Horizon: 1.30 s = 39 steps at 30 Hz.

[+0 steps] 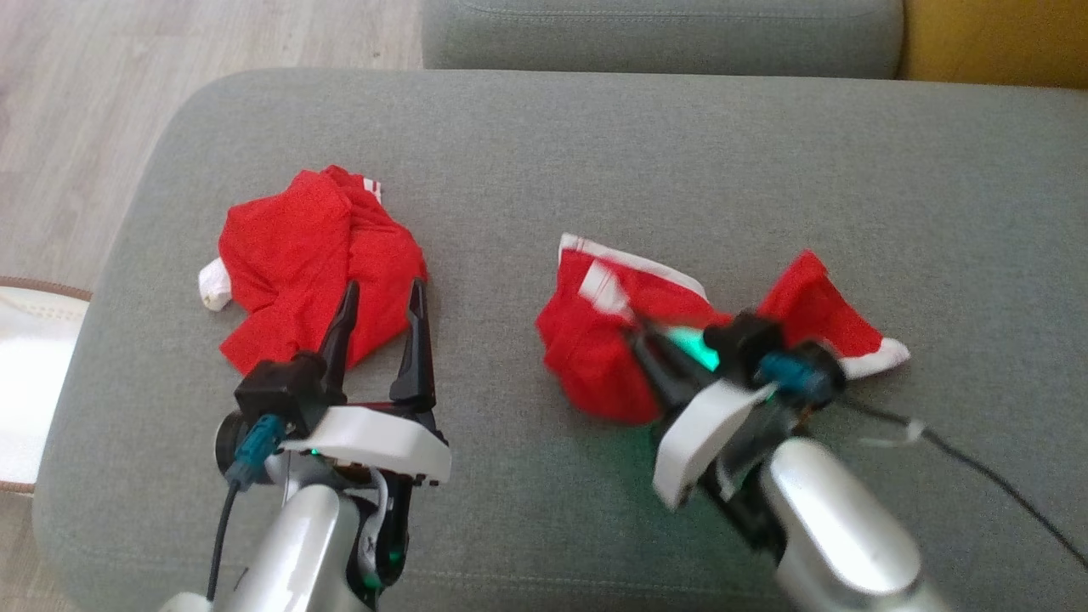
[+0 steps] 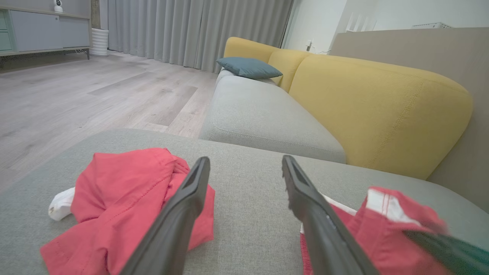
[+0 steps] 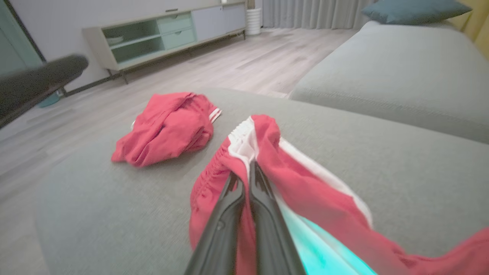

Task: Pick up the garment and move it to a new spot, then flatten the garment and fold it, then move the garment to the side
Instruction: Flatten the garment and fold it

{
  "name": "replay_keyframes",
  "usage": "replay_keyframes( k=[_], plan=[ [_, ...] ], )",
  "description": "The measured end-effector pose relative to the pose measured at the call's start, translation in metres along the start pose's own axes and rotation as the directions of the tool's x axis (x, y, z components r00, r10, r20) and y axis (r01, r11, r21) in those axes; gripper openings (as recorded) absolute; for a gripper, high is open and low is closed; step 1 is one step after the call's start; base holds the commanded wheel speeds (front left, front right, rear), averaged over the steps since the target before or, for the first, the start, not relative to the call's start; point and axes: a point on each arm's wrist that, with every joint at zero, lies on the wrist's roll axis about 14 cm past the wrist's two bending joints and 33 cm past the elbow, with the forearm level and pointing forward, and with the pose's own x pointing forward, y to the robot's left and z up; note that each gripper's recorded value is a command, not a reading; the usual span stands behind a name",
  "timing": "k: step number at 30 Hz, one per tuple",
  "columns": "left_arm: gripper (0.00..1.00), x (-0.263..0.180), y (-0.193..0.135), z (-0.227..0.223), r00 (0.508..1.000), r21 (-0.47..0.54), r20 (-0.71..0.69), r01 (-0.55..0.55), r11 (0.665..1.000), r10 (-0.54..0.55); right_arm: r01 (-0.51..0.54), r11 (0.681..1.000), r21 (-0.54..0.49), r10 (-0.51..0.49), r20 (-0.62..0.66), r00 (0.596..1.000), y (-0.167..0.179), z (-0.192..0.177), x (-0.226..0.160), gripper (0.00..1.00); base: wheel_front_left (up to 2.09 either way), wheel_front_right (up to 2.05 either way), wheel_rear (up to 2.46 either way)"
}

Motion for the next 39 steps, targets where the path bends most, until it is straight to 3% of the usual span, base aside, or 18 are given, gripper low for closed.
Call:
replay_keyframes(
  k=[5, 6, 7, 14, 23, 26, 32, 39],
  plan=[
    [1.00, -0.002, 0.003, 0.002, 1.000, 0.002, 0.006, -0.010, 1.000, 0.010, -0.109, 0.994, 0.020, 0.110, -0.064, 0.992, 0.041, -0.026, -0.005, 0.00, 0.00, 0.00, 0.00],
    [1.00, -0.003, 0.004, 0.002, 1.000, 0.002, 0.005, -0.012, 1.000, 0.012, -0.120, 0.993, 0.022, 0.121, -0.072, 0.990, 0.045, -0.030, -0.006, 0.18, 0.00, 0.00, 0.00],
    [1.00, -0.003, 0.004, 0.003, 1.000, 0.002, 0.006, -0.013, 1.000, 0.013, -0.127, 0.992, 0.027, 0.129, -0.084, 0.988, 0.048, -0.034, -0.007, 0.99, 0.00, 0.00, 0.00],
    [1.00, -0.010, 0.005, -0.003, 1.000, 0.001, -0.010, -0.019, 1.000, 0.019, -0.092, 0.994, 0.051, 0.096, -0.092, 0.991, 0.039, -0.042, -0.011, 1.00, 0.00, 0.00, 0.00],
    [1.00, -0.007, -0.010, -0.003, 1.000, -0.014, -0.009, 0.020, 1.000, -0.020, 0.167, 0.980, 0.109, -0.174, 0.050, 0.984, -0.042, -0.007, -0.034, 1.00, 0.00, 0.00, 0.00],
    [1.00, -0.007, -0.019, -0.002, 0.999, -0.016, -0.007, 0.046, 0.999, -0.046, 0.277, 0.952, 0.127, -0.289, 0.083, 0.954, -0.073, -0.001, -0.057, 1.00, 0.00, 0.00, 0.00],
    [1.00, -0.008, -0.037, -0.005, 0.995, -0.022, -0.015, 0.098, 0.995, -0.098, 0.467, 0.868, 0.168, -0.486, 0.097, 0.868, -0.120, -0.010, -0.111, 1.00, 0.00, 0.00, 0.00],
    [1.00, -0.010, -0.046, -0.016, 0.991, -0.041, -0.048, 0.122, 0.992, -0.124, 0.545, 0.804, 0.240, -0.578, 0.097, 0.810, -0.135, -0.024, -0.143, 1.00, 0.00, 0.00, 0.00]
  ],
)
